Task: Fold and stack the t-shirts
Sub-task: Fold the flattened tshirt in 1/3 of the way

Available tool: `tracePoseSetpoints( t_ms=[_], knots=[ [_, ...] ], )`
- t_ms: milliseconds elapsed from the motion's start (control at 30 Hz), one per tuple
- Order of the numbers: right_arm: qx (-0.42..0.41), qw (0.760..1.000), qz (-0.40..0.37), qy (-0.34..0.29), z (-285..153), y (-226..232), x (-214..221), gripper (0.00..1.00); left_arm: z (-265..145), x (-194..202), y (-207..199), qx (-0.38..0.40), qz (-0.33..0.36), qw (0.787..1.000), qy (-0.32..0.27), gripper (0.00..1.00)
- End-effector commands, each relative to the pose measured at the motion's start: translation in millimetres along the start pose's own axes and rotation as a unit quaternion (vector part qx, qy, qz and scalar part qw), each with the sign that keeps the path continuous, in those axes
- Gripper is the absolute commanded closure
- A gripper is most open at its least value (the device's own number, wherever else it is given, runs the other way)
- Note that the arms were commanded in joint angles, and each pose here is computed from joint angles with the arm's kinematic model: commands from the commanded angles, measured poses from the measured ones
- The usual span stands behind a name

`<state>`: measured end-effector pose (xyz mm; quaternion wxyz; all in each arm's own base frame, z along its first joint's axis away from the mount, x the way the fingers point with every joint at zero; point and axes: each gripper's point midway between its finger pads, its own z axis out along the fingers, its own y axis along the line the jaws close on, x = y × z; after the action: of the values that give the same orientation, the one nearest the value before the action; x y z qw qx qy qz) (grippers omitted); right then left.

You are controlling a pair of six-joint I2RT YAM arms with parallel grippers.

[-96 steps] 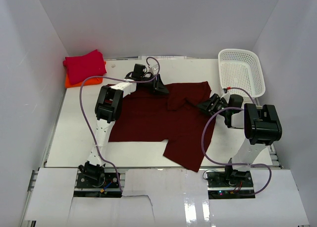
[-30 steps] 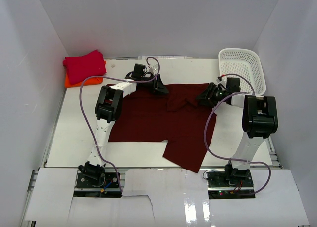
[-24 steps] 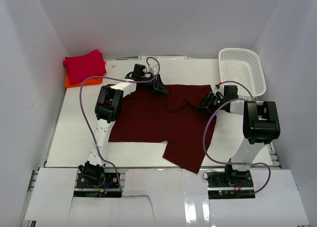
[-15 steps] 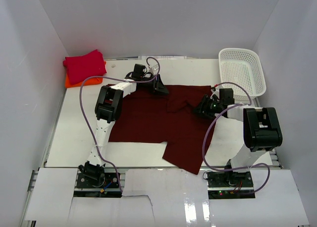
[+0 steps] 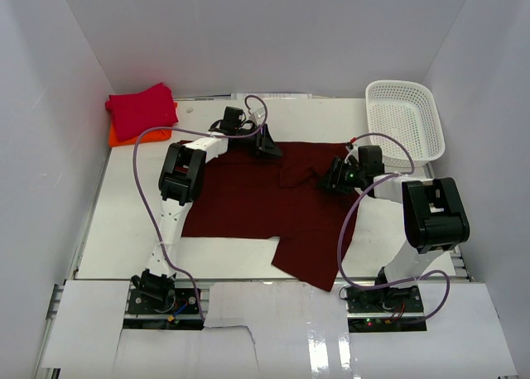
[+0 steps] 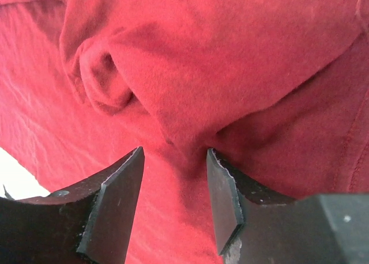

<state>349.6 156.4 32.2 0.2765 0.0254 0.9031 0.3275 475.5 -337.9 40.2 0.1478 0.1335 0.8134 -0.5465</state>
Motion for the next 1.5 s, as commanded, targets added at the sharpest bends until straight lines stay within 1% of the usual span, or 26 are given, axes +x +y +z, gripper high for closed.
tracePoseSetpoints(
  t_ms=[0, 167, 233, 267, 333, 400, 533, 733, 867, 1200, 1467],
  knots=[
    [0.023, 0.999, -0.020, -0.010, 8, -7, -10, 0.46, 0, 12, 7, -0.020, -0.010, 1.000, 0.011, 0.50],
    [0.049, 0.998, -0.036, 0.004, 0, 2, -10, 0.47, 0, 12, 9, -0.021, -0.012, 1.000, 0.012, 0.50],
    [0.064, 0.996, -0.058, -0.009, -4, 9, -20, 0.48, 0, 12, 9, -0.021, -0.012, 1.000, 0.012, 0.50],
    [0.075, 0.995, -0.060, 0.010, -6, 10, -11, 0.48, -1, 11, 8, -0.020, -0.012, 1.000, 0.012, 0.50],
    [0.091, 0.993, -0.069, 0.011, -8, 11, -16, 0.48, -1, 11, 7, -0.020, -0.011, 1.000, 0.011, 0.50],
    [0.105, 0.992, -0.062, 0.033, -7, 5, -7, 0.48, -1, 11, 6, -0.020, -0.011, 1.000, 0.011, 0.50],
    [0.135, 0.988, -0.053, 0.056, -7, -12, 10, 0.49, -2, 12, 6, -0.019, -0.010, 1.000, 0.012, 0.50],
    [0.145, 0.986, -0.054, 0.057, -12, -16, 14, 0.49, -2, 11, 4, -0.019, -0.009, 1.000, 0.011, 0.49],
    [0.139, 0.987, -0.070, 0.049, -13, -5, 4, 0.50, -2, 10, 4, -0.018, -0.009, 1.000, 0.011, 0.49],
    [0.151, 0.978, -0.125, 0.076, -3, 19, 2, 0.50, -2, 10, 2, -0.017, -0.007, 1.000, 0.011, 0.49],
    [0.163, 0.972, -0.140, 0.091, 5, 23, 6, 0.51, -3, 9, 2, -0.017, -0.007, 1.000, 0.010, 0.49]
  ],
)
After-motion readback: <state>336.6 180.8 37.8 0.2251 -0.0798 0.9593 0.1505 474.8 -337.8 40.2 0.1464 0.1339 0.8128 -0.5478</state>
